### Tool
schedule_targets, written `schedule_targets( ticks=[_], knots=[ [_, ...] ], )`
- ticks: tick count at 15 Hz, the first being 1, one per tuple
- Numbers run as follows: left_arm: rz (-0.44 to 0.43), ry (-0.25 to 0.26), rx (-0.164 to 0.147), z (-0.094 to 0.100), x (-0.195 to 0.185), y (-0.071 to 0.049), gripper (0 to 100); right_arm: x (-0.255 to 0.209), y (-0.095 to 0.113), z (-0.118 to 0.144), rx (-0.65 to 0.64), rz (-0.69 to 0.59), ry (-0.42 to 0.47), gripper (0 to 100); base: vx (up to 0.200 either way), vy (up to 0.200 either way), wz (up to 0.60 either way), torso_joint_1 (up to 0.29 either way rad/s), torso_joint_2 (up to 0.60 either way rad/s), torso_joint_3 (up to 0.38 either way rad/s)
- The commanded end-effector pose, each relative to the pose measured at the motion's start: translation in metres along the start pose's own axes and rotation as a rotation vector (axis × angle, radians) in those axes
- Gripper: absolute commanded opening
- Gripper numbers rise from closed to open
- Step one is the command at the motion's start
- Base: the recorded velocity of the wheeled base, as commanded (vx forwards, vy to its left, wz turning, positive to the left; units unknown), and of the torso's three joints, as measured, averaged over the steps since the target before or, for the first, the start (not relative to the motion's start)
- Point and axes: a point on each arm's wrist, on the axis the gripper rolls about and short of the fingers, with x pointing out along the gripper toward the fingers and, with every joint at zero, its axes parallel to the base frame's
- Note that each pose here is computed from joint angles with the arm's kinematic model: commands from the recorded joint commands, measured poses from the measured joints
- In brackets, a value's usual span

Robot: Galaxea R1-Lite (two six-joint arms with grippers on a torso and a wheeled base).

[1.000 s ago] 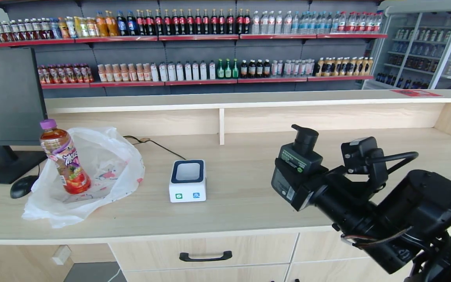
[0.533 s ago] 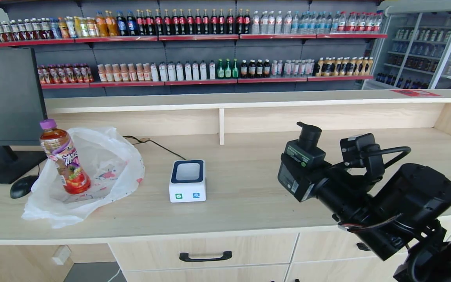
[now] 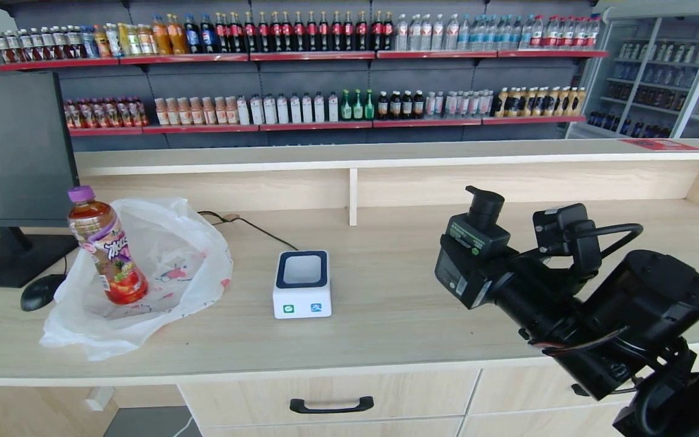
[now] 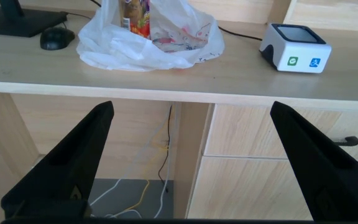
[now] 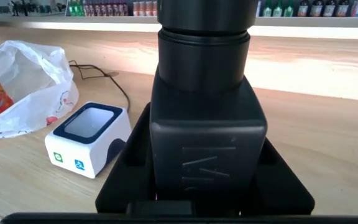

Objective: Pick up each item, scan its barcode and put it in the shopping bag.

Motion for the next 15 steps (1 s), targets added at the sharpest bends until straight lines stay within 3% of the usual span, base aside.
schedule_targets(
  ticks=[1, 15],
  knots=[
    [0.0, -0.002, 0.0, 0.0002, 0.0, 0.0, 100, 0.0003, 0.0004, 0.0011, 0.001, 0.002, -0.007, 0, 0.0, 0.2, 0.0, 0.017, 0.01, -0.002],
    [0.001, -0.002, -0.002, 0.0002, 0.0, 0.0, 100, 0.0034, -0.0004, -0.0027, -0.016, -0.002, 0.002, 0, 0.0, 0.2, 0.0, 0.003, 0.0, 0.001]
  ],
)
